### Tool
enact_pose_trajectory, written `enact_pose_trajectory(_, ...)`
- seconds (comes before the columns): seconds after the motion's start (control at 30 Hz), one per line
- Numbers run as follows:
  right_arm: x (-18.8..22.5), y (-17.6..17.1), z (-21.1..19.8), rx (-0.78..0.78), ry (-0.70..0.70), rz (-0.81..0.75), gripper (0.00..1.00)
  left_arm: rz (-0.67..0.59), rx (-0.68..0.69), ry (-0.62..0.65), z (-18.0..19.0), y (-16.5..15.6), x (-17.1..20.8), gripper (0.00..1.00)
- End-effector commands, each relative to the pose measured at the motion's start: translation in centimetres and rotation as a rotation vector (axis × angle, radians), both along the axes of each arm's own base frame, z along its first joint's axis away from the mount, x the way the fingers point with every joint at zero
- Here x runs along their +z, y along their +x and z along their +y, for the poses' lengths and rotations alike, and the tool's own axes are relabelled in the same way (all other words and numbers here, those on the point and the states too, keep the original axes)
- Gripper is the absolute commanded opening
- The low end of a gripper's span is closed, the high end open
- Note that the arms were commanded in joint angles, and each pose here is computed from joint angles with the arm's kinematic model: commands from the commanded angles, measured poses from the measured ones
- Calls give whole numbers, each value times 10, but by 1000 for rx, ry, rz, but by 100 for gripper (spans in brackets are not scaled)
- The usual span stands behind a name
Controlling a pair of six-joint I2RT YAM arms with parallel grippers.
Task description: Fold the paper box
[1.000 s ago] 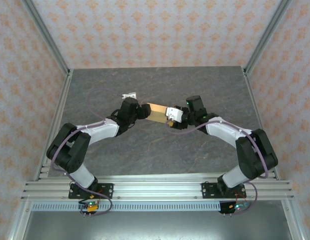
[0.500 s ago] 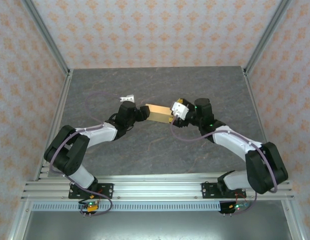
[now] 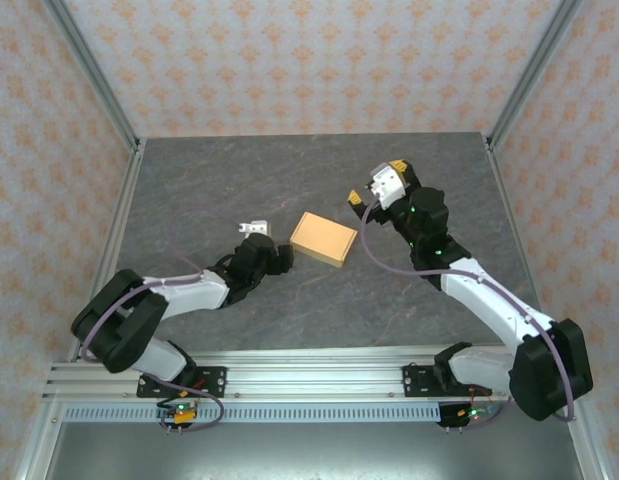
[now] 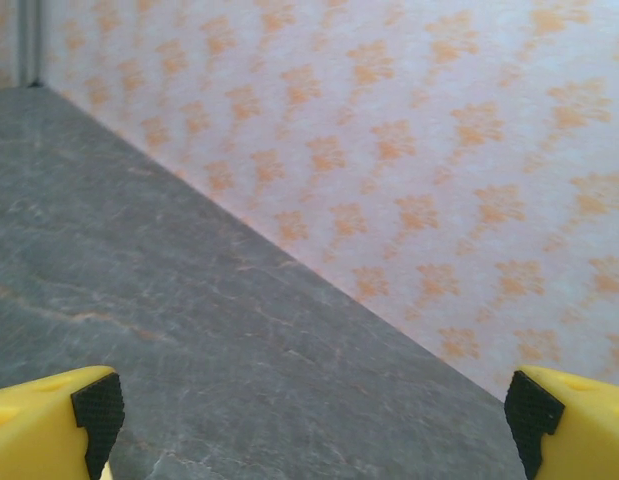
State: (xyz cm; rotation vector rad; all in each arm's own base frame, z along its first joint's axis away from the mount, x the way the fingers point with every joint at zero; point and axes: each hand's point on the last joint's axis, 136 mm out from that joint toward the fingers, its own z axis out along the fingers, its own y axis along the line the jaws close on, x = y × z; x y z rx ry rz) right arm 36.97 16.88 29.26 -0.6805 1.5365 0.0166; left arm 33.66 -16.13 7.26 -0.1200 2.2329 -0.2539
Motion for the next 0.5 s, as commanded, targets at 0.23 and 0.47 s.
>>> enact_pose_trajectory(0.23, 19, -30, -87, -400, 318, -78, 99, -297, 424, 332, 110, -15, 139, 100)
enact_pose_trajectory(0.47, -36, -60, -136, -630, 580, 0, 99, -295, 226, 530, 119, -8, 141, 100)
